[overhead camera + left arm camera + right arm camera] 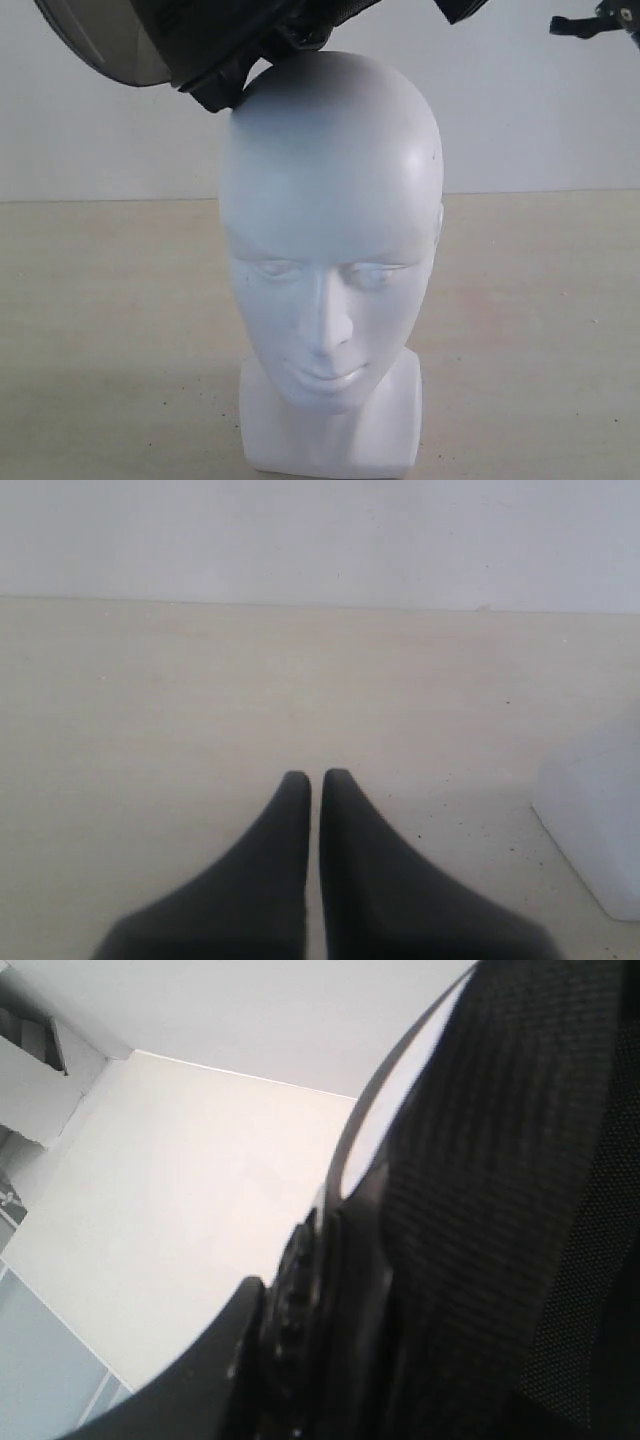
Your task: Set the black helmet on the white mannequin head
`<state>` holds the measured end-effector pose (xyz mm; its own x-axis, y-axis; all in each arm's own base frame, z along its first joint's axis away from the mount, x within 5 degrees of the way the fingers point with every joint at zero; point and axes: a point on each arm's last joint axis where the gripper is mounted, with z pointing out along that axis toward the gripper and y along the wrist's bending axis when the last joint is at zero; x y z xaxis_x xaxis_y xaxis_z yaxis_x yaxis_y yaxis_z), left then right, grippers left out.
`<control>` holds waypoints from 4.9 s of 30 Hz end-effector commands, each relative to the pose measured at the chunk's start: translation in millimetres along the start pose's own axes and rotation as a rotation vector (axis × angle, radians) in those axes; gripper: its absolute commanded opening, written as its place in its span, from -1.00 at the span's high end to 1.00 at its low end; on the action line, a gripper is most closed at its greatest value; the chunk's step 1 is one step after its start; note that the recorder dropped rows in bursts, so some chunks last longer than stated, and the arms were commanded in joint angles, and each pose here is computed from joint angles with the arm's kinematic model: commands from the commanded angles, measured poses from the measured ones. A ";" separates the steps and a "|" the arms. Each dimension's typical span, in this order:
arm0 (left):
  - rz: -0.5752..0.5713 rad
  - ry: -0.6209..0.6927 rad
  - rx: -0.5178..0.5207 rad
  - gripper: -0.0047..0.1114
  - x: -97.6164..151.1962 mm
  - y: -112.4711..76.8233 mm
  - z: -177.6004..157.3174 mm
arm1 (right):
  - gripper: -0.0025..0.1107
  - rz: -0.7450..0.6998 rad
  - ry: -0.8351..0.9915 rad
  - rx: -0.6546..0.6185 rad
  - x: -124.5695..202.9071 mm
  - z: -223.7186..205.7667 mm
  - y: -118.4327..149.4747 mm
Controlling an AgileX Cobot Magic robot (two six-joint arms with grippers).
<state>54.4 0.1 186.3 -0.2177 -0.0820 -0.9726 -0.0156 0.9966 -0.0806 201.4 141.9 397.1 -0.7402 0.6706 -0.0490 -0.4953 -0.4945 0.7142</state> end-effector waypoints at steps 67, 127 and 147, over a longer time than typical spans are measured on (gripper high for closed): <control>-0.002 0.000 0.001 0.84 0.8 0.0 0.1 | 0.96 -0.256 -0.017 0.260 -2.3 -23.4 -38.3; -0.002 0.000 0.001 0.84 0.8 0.0 0.1 | 0.96 -0.226 0.013 0.446 2.2 -44.6 -60.9; -0.002 0.000 0.001 0.84 0.8 0.0 0.1 | 0.96 -0.232 0.063 0.474 6.8 -49.2 -64.9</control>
<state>54.4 0.1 186.3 -0.2177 -0.0820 -0.9726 -0.0156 0.9966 -0.0806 203.9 146.2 338.0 -0.6668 0.7279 -0.1594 -0.4388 -0.2106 0.8736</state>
